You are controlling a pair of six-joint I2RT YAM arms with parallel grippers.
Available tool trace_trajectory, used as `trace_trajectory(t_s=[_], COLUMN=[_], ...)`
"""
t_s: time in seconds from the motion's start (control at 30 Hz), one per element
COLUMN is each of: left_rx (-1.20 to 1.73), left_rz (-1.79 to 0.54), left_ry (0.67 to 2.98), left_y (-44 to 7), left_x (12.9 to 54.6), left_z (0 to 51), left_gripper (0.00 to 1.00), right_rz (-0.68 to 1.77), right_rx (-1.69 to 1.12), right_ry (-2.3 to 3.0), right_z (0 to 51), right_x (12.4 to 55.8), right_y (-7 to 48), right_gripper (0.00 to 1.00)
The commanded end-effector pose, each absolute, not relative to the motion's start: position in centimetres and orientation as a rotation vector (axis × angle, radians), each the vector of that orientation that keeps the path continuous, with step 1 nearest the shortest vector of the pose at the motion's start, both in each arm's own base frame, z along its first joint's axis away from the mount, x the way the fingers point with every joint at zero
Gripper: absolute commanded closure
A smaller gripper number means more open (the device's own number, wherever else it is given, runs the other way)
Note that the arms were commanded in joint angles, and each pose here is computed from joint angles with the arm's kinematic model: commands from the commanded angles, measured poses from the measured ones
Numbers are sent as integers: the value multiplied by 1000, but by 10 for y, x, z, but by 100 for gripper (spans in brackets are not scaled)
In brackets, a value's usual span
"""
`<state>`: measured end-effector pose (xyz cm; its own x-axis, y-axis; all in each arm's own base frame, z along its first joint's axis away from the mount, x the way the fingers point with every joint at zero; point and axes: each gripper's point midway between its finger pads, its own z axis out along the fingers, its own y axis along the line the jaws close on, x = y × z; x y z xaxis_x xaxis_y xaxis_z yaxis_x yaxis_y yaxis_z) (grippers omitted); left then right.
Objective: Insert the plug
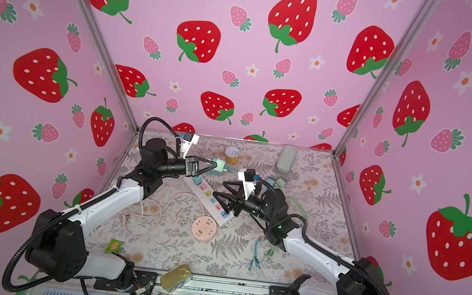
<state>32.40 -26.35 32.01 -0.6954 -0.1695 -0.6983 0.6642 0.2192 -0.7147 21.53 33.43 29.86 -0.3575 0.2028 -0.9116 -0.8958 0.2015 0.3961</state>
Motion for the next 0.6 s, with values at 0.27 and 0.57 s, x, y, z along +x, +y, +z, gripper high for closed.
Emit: trace_trajectory(t_s=[0.27,0.57], left_rx=[599,594], left_rz=[-1565,-1576], left_ry=[1520,1473], left_y=[-270,-272], left_x=[288,282], left_z=[371,373], left_gripper=[100,100], right_rz=[1609,1680], right_rx=[-581,-569], right_ry=[1280,1200], right_z=[348,367], right_x=[227,229], right_y=[318,317], right_gripper=[29,33])
